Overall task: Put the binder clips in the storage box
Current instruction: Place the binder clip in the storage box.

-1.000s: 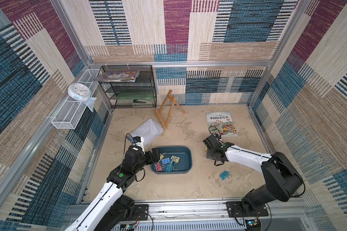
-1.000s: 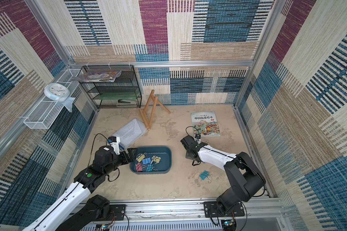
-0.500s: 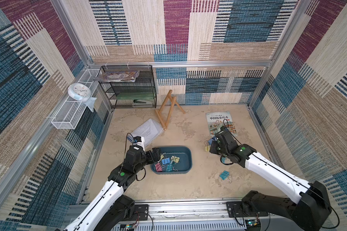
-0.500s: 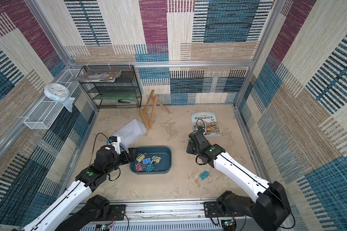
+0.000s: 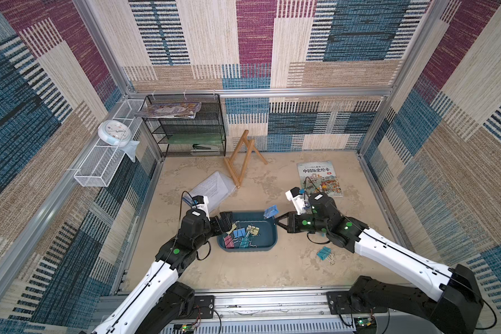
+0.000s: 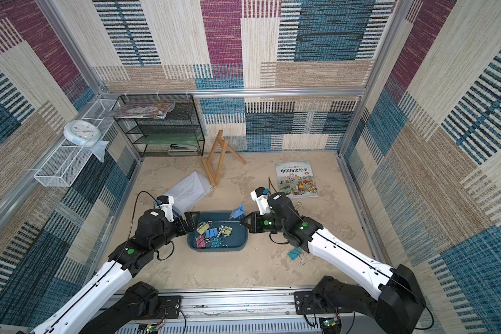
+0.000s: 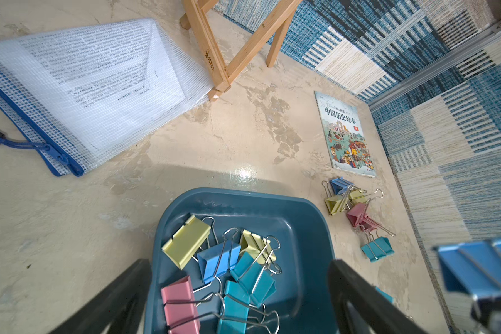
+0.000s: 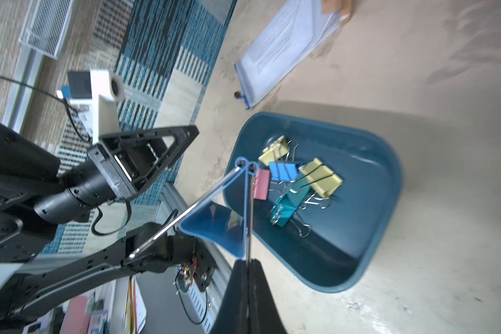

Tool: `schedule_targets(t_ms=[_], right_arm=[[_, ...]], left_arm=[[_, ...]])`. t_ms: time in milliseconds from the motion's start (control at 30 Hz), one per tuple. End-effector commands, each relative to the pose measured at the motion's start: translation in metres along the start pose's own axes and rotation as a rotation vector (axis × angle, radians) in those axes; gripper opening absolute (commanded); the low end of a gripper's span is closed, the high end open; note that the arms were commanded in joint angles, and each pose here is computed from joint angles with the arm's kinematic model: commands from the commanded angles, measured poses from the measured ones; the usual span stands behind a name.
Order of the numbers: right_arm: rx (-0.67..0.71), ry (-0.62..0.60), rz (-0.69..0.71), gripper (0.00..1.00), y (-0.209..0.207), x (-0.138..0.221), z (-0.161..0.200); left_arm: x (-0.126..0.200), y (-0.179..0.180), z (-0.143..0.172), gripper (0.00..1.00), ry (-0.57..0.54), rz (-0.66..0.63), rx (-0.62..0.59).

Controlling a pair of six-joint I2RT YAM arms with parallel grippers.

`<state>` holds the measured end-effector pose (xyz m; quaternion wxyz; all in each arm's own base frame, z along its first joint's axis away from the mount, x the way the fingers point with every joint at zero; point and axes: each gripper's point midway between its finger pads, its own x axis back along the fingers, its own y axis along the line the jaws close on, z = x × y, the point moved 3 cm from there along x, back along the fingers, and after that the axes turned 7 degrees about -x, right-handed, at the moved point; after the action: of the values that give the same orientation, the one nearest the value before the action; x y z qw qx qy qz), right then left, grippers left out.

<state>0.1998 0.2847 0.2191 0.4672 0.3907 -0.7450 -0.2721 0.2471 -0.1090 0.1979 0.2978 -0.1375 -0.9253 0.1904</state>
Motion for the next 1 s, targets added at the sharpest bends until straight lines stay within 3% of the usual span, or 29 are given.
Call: schedule_targets(t_ms=[0,133,467,667,967], right_arm=[[0.020,0.067,-0.046,0.00,0.019,-0.026,0.008],[0.024,0.169,0.038,0.02,0.016,-0.075,0.023],[-0.013,0.275,0.205,0.05,-0.017,-0.166,0.026],[-0.032,0.277,0.251,0.09,-0.029,-0.189,0.023],[-0.066,0.268,0.268,0.19,-0.035,-0.200,0.022]], left_arm=[[0.005,-0.002,-0.008,0.99,-0.036,0.002,-0.012],[0.010,0.001,-0.009,0.99,-0.056,-0.009,-0.017],[0.029,0.010,-0.010,0.99,-0.110,-0.057,-0.044],[0.040,0.015,-0.012,0.99,-0.166,-0.075,-0.047],[0.035,0.015,-0.010,1.00,-0.156,-0.071,-0.052]])
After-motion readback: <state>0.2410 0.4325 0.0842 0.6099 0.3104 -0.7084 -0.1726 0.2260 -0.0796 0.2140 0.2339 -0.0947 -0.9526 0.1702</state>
